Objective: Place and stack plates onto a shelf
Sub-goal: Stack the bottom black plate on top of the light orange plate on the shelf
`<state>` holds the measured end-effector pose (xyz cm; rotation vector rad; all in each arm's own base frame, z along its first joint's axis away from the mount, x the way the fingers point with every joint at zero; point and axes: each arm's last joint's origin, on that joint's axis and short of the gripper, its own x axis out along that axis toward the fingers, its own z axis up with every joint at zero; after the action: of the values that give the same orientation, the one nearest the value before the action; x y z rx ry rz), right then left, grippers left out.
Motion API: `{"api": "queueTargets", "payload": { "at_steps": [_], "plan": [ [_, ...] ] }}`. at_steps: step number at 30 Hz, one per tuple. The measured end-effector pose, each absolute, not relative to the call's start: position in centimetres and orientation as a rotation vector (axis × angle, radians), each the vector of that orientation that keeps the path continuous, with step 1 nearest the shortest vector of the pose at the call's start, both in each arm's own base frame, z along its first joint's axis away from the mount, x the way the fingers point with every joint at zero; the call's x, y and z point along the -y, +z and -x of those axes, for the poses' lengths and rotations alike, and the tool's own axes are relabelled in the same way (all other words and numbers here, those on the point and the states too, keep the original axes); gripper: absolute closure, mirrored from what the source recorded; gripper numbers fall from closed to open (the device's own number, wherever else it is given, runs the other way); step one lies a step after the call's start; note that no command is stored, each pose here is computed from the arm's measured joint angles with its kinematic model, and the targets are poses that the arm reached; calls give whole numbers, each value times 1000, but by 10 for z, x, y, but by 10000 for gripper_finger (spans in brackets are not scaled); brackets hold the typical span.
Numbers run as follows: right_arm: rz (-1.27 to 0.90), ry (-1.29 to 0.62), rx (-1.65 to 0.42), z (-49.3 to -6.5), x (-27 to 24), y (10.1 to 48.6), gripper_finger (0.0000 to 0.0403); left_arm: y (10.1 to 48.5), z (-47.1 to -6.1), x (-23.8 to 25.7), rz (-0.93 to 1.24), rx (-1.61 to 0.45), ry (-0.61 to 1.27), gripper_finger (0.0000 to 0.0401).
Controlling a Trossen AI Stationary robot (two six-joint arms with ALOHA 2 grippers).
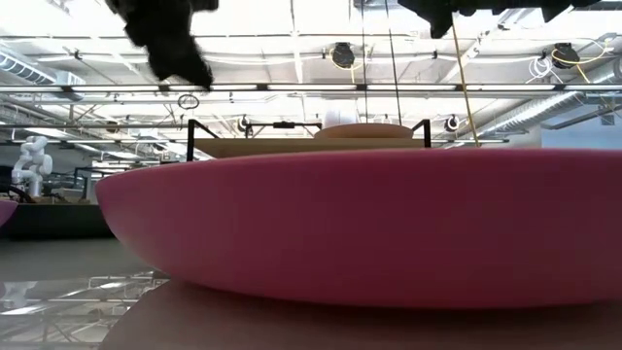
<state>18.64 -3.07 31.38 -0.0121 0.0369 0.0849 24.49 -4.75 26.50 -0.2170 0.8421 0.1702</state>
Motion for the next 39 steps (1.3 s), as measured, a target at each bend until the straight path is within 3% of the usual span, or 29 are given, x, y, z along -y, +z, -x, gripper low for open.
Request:
{"api": "queueTargets", "payload": {
  "at_steps": [11,18,29,34,39],
  "plan": [
    [4,134,-35,-188,21,314,172,213,-257,70,318,-1133,267,198],
    [8,132,-36,-188,21,314,172,184,-261,67,363,-1275,430,194],
    [-2,131,-59,-188,21,312,172,148,-270,71,394,-1406,484,194],
    [-2,131,-59,-188,21,312,172,147,-270,68,404,-1410,508,214],
    [-8,131,-59,-188,21,312,172,147,-271,64,408,-1413,524,310]
  ]
}}
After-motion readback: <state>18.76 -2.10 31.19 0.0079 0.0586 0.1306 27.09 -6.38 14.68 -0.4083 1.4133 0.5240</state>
